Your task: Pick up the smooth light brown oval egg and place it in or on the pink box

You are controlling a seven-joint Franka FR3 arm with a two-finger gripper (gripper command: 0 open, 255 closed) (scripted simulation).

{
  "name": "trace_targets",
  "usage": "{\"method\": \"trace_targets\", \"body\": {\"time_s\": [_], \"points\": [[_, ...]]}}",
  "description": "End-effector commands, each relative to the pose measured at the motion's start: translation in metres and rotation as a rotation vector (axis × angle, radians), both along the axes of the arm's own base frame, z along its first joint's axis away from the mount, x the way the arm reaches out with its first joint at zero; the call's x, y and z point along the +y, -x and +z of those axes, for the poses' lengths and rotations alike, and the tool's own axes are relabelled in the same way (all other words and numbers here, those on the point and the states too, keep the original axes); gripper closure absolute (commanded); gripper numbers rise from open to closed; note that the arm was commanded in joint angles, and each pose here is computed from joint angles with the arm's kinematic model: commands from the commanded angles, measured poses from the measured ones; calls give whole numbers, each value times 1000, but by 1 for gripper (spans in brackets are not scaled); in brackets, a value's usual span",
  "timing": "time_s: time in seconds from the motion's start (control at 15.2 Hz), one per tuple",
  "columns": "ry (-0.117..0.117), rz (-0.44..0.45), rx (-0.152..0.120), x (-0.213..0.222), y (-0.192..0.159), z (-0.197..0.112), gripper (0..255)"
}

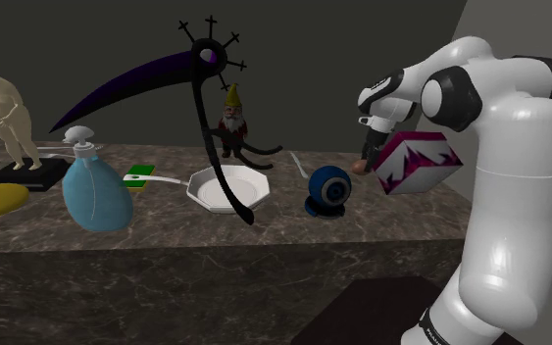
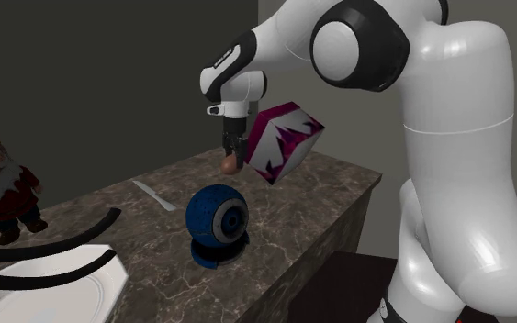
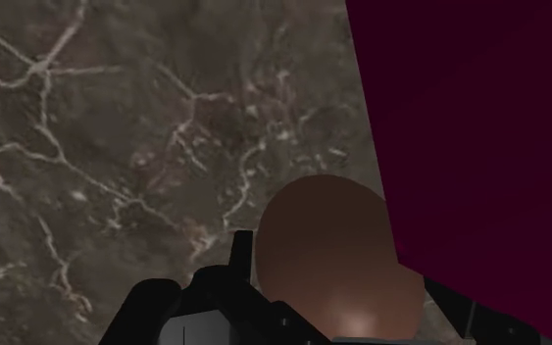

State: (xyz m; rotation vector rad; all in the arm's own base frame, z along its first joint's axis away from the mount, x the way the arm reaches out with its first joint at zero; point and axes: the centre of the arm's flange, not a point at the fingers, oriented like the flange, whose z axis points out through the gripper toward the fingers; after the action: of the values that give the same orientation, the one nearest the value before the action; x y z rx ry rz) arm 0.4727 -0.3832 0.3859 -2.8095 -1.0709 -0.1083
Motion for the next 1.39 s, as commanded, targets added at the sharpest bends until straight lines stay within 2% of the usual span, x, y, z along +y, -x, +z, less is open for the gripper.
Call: {"method": "trace_targets", "body": {"time_s": [0.0, 1.32], "points": [[-2, -4, 7, -1, 2, 3, 255], [-2, -4, 7, -1, 2, 109, 255]]}}
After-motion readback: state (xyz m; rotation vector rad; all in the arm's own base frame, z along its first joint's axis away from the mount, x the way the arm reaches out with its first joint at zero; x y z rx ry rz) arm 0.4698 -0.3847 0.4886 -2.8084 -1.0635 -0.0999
